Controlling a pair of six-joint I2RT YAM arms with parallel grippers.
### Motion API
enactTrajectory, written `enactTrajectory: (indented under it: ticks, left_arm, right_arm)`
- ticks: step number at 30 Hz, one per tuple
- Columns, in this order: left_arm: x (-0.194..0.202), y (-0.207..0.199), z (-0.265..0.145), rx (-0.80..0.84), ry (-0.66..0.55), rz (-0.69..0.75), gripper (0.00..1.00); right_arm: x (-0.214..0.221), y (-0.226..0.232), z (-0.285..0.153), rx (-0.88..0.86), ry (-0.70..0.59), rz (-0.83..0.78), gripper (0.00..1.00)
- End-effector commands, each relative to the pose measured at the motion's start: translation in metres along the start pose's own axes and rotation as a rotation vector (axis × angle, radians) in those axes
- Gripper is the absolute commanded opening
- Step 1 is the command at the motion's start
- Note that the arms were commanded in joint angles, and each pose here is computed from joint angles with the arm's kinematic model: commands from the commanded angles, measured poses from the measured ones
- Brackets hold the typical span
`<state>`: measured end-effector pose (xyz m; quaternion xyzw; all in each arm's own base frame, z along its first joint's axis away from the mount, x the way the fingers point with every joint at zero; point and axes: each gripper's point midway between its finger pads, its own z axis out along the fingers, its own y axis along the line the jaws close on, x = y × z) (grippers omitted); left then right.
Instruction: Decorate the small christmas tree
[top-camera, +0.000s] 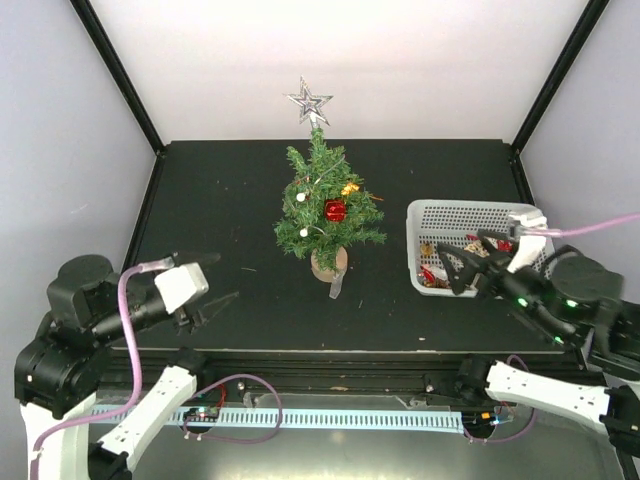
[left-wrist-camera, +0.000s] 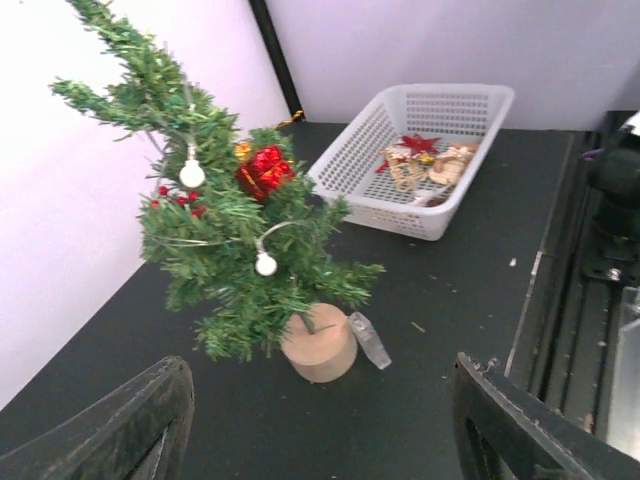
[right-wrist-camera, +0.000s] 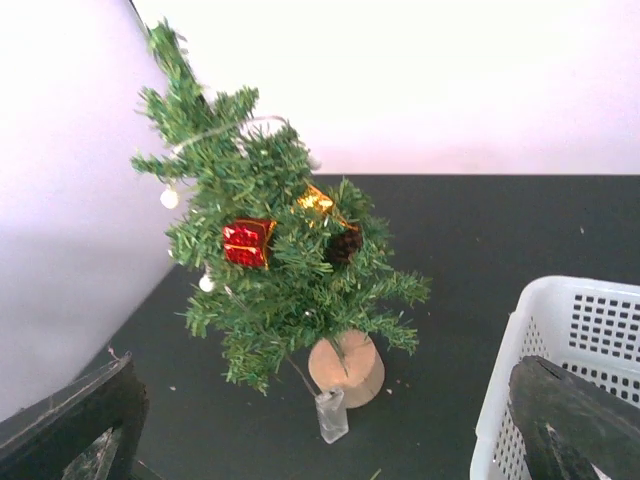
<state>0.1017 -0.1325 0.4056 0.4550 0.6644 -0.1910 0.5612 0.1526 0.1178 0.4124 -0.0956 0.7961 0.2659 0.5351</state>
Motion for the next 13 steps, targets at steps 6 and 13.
enactTrajectory:
  ticks: [6,13]
  left_arm:
    - [0.008,-0.041,-0.021,0.108,-0.028,-0.025,0.72]
    - [0.001,-0.046,-0.025,0.117,-0.058,-0.038,0.73]
  right_arm:
    - [0.002,-0.014,-0.037,-0.082,-0.07,-0.016,0.99]
    - [0.014,-0.014,-0.029,-0.077,-0.037,-0.029,0.99]
